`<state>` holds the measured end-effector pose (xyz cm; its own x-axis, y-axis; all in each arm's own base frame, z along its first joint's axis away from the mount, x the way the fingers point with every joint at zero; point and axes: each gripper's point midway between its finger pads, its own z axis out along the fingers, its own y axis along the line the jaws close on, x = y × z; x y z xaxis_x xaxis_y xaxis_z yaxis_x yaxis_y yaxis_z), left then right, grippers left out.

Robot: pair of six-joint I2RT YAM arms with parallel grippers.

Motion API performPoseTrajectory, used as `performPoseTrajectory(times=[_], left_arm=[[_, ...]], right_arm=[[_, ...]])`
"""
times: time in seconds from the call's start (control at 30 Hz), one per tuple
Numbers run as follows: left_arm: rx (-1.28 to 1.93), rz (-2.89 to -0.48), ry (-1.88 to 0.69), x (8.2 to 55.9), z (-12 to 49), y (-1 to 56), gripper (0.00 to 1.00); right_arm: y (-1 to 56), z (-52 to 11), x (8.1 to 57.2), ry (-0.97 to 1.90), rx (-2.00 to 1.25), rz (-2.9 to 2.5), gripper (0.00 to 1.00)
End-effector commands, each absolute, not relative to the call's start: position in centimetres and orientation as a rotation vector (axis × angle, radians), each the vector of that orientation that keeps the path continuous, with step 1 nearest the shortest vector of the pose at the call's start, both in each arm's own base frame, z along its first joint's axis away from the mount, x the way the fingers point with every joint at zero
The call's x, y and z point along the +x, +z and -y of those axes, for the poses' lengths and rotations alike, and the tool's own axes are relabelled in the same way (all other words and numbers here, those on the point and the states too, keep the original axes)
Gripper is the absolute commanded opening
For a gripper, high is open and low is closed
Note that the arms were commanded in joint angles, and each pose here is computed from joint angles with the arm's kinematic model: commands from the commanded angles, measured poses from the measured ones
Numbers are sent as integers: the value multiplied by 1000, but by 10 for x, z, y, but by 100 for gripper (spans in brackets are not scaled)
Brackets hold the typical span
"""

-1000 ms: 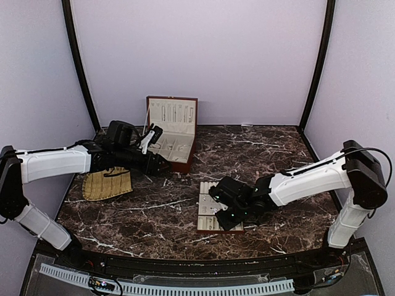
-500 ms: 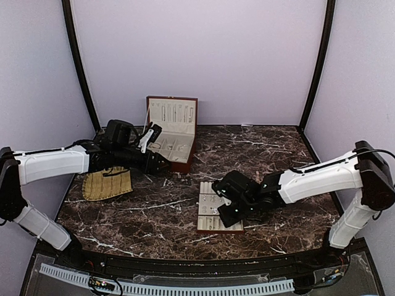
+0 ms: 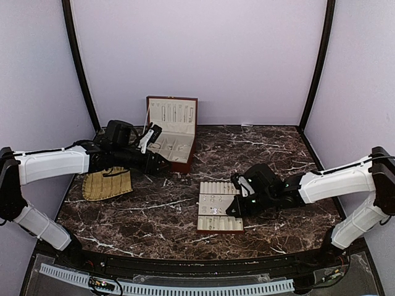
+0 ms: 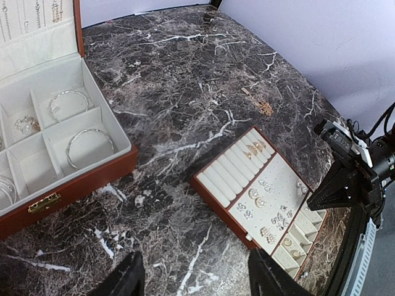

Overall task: Organize the mixed jewelry
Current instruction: Pick up the earring from the ring tray, then insert the earring into the earring holder.

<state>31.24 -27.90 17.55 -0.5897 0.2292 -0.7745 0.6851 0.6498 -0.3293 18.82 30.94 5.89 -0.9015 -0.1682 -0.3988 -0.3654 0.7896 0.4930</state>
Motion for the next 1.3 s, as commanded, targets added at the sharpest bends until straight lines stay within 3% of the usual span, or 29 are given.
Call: performPoseTrajectory(times=[0.0,0.5,1.27], left_arm=[[726,-2096,-842,307,280,188,60],[722,-2095,-861,305,280,189,60],[726,-2084,-866,303,280,193,60]], right_arm=[[79,-325,192,1085,-262,-2588,0],[78,-325,193,1370,52,-2595,0],[51,-319,205,1278,98,-2577,0]])
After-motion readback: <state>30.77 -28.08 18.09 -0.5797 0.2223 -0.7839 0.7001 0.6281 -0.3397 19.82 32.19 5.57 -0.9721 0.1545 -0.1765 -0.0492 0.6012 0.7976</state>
